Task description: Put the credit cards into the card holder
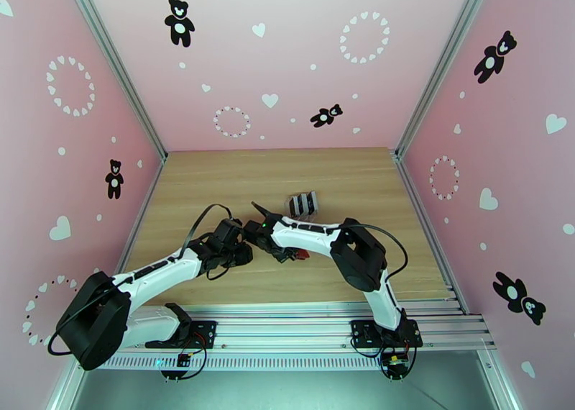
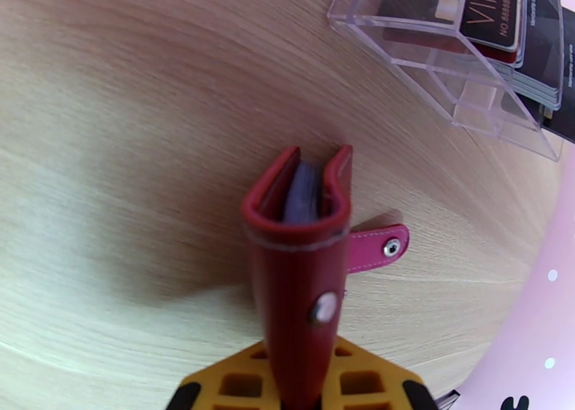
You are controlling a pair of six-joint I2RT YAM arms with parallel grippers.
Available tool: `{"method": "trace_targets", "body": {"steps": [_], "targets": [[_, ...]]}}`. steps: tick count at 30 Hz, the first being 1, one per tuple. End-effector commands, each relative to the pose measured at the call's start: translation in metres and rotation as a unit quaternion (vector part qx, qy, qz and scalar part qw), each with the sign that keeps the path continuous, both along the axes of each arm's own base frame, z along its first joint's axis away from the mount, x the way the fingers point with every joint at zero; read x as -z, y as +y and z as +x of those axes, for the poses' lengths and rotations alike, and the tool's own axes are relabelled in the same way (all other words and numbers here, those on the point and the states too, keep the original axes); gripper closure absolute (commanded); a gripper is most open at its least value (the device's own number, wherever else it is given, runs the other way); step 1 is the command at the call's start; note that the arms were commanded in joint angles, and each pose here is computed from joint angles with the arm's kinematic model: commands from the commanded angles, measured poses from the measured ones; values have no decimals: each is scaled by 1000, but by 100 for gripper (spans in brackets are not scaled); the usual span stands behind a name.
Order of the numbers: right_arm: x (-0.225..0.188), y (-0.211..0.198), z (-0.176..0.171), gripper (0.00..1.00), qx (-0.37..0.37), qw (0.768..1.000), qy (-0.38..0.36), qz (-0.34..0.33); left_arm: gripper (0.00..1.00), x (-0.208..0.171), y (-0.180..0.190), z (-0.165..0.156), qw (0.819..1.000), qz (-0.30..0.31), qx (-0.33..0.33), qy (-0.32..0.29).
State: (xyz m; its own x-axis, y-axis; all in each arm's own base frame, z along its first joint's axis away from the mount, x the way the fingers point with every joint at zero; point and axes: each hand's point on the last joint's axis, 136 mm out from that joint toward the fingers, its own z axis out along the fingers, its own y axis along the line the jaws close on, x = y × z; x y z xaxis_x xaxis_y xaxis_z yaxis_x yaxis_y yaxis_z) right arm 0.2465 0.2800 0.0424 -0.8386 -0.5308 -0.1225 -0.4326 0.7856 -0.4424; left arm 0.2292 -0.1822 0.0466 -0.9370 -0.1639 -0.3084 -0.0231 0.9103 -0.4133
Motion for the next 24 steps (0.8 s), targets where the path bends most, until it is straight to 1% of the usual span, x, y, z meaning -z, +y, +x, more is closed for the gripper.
{"method": "trace_targets", "body": {"steps": [1, 3, 5, 9, 11, 12, 15, 18, 22, 24], "targets": [[22, 28, -16, 75, 12, 997, 49, 66, 74, 6, 7, -3, 1000, 10, -7, 7], [23, 32, -18, 72, 13, 995, 56, 78, 74, 7, 6, -3, 1000, 9, -7, 7], [25, 37, -21, 66, 13, 994, 66, 92, 74, 6, 6, -2, 1000, 9, -8, 7], [27, 42, -23, 60, 14, 992, 73, 106, 74, 5, 5, -1, 1000, 9, -7, 6], [25, 45, -24, 53, 14, 990, 76, 116, 74, 5, 3, -1, 1000, 6, -4, 6], [24, 46, -25, 52, 14, 989, 78, 122, 74, 5, 2, 0, 1000, 4, -3, 7], [16, 49, -27, 50, 12, 987, 78, 138, 74, 4, -1, 1, 1000, 0, 0, 7], [1, 44, -23, 50, 9, 988, 63, 142, 73, 3, -6, 3, 1000, -9, 6, 7], [-28, 31, -13, 51, 1, 989, 34, 144, 71, -3, -24, 7, 999, -41, 30, 7], [-42, 25, -9, 51, 0, 988, 25, 154, 70, -7, -33, 9, 998, -48, 43, 0]]}}
